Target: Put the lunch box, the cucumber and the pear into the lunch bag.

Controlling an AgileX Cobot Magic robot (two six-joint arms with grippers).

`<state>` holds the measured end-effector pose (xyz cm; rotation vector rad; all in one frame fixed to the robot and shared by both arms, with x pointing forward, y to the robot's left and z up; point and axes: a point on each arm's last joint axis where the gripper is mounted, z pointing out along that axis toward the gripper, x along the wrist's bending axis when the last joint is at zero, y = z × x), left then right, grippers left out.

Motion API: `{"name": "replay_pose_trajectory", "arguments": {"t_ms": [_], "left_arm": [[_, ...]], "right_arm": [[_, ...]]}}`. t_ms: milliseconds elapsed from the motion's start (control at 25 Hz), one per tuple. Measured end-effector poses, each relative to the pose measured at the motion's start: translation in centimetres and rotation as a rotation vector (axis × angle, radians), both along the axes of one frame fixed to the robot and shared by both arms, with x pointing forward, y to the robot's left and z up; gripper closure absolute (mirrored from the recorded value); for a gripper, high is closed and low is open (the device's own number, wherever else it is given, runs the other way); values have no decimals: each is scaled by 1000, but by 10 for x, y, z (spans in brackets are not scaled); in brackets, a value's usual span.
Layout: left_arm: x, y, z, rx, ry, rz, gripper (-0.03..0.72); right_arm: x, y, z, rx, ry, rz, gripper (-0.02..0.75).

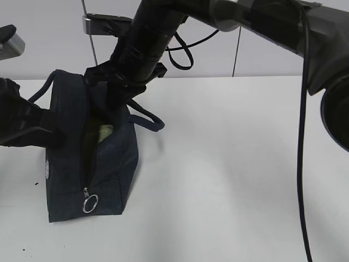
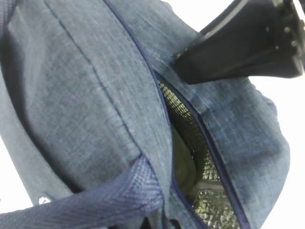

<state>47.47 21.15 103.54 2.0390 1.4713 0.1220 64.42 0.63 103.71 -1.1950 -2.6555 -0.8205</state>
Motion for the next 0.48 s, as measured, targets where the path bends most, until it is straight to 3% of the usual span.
{"name": "replay_pose_trajectory", "arguments": {"t_ms": [240, 480], "left_arm": [[5, -2, 0, 1, 24, -12, 704], [23, -9, 15, -7, 28, -42, 704]], "right_arm": [[-6, -8, 10, -30, -20, -3, 730], [-30, -41, 32, -28, -67, -79, 731]]}}
